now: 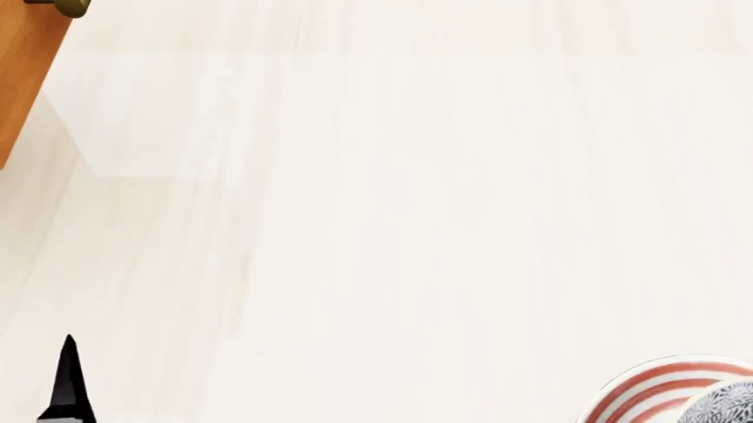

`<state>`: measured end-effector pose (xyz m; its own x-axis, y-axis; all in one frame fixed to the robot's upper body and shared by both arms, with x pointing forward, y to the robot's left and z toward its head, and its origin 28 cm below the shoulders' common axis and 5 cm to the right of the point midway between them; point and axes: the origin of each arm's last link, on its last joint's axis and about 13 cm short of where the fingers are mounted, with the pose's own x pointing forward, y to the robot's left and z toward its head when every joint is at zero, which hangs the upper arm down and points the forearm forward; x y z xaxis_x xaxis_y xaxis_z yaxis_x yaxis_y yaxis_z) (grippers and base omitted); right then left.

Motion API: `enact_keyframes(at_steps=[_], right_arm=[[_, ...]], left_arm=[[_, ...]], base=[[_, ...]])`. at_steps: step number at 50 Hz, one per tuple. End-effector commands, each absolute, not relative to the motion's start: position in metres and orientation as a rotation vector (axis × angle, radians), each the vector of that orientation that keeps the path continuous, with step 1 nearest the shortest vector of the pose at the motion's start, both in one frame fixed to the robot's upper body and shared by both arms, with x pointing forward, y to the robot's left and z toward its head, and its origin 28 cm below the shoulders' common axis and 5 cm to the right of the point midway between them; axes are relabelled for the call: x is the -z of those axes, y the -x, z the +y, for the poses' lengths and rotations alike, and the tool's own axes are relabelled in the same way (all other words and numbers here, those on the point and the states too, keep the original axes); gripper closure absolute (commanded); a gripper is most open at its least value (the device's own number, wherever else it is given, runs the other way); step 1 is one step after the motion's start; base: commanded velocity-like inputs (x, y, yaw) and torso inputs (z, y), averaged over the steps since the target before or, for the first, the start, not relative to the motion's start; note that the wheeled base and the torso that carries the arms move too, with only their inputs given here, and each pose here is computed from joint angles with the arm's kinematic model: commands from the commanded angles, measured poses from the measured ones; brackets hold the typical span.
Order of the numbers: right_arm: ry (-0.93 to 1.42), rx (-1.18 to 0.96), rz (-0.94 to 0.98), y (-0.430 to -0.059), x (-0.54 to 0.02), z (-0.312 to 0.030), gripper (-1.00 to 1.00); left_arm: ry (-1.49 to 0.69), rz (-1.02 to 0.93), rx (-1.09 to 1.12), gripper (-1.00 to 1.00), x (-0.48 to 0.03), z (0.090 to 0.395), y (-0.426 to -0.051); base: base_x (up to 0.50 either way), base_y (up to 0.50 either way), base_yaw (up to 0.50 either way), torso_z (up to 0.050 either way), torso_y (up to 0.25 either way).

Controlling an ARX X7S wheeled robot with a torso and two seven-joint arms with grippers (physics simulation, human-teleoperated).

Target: Put the bowl on the plate.

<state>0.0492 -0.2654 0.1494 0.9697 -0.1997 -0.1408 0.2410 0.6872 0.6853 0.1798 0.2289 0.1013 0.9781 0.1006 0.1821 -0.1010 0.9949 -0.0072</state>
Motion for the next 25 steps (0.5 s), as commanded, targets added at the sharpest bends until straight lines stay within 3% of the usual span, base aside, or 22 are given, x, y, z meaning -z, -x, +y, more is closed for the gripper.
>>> enact_keyframes(at_steps=[1, 25], right_arm=[[-0.650, 0.282, -0.012, -0.046, -0.164, -0.259, -1.00], [-0.060, 0.486, -0.047, -0.048, -0.172, -0.256, -1.00]], left_arm=[[-0.100, -0.239, -0.095, -1.00, -0.115, 0.240, -0.189], [-0.396, -0.348, -0.382, -1.00, -0.152, 0.299, -0.216]], base=[[0.00, 0.00, 0.00, 0.000, 0.000], [0.00, 0.00, 0.00, 0.000, 0.000]])
